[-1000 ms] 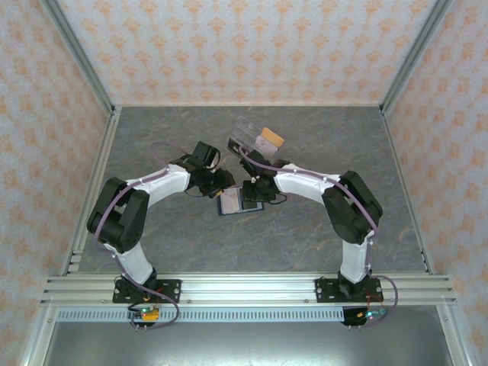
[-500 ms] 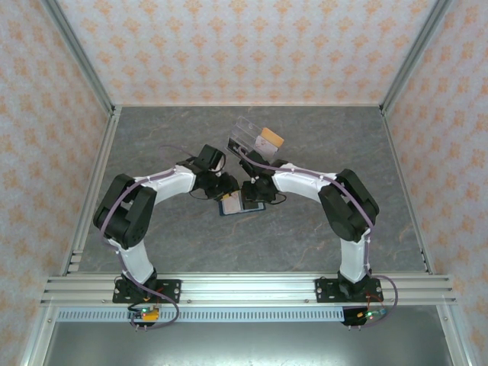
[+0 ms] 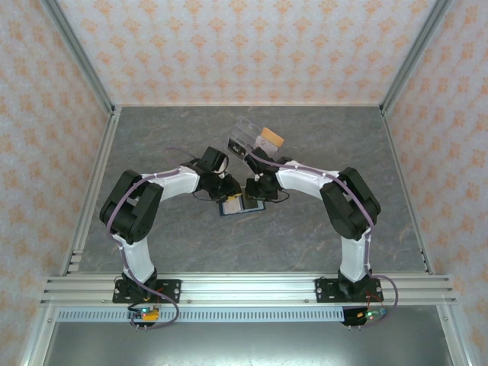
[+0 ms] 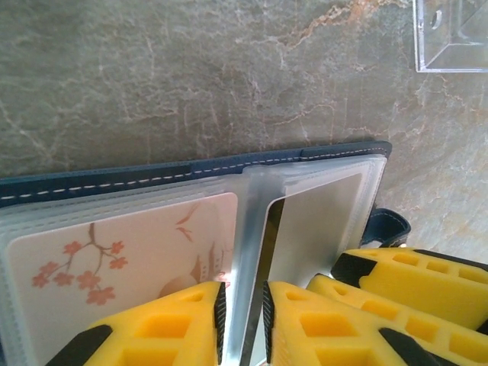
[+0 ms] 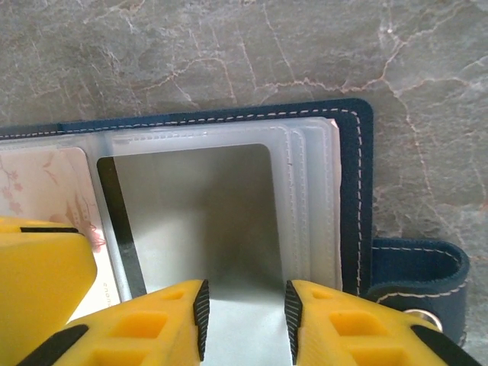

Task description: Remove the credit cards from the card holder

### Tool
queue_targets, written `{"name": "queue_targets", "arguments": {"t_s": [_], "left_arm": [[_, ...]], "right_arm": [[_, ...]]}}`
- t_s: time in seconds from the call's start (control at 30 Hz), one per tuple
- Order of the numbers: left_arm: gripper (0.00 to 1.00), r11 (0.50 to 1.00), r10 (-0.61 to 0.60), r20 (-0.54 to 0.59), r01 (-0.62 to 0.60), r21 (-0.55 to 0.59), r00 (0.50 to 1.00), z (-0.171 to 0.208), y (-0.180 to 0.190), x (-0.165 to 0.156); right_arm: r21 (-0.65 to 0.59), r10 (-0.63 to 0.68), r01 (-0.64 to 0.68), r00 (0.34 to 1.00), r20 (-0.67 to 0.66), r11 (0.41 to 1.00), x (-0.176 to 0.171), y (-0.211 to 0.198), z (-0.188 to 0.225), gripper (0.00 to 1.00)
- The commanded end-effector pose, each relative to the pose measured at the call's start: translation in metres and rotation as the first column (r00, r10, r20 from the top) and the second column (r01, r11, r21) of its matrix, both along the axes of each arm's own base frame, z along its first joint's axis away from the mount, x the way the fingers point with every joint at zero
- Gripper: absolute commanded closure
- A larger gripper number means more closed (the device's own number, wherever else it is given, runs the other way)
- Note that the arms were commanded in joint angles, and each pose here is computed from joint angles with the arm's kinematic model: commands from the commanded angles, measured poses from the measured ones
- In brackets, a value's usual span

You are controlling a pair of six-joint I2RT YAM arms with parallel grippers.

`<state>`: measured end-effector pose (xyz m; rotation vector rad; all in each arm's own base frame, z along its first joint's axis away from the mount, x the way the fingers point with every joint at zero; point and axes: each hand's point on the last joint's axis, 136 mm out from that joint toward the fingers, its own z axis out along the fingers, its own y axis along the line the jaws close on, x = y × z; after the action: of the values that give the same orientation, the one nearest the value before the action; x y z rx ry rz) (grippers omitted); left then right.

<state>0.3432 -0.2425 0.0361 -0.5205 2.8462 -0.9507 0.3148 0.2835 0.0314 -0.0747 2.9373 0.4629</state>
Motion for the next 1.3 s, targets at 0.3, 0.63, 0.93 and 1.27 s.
{"name": "queue_targets", "arguments": {"t_s": [0.3, 0.63, 0.93, 1.27], "left_arm": [[0.78, 0.997, -0.016, 0.029, 0.018, -0.077, 0.999, 0.006, -0.018, 0.009], [0.73, 0.997, -0.028, 0.019, 0.029, -0.076, 0.999, 0.0, -0.019, 0.008], [0.7, 0.998, -0.035, 0.011, 0.036, -0.049, 0.999, -0.004, -0.016, 0.007], [0.78, 0.987, -0.061, 0.068, 0.07, -0.147, 0.996, 0.016, -0.027, 0.011]], "right_arm": [[-0.019, -0.031, 0.03, 0.998, -0.06, 0.999, -0.005, -0.01, -0.021, 0.7], [-0.008, -0.037, 0.037, 0.997, -0.069, 0.999, -0.005, -0.01, -0.021, 0.73], [-0.001, -0.04, 0.041, 0.996, -0.077, 0.999, -0.004, -0.01, -0.022, 0.75], [-0.027, -0.048, 0.046, 0.995, -0.086, 0.999, -0.005, -0.014, -0.027, 0.76]]}}
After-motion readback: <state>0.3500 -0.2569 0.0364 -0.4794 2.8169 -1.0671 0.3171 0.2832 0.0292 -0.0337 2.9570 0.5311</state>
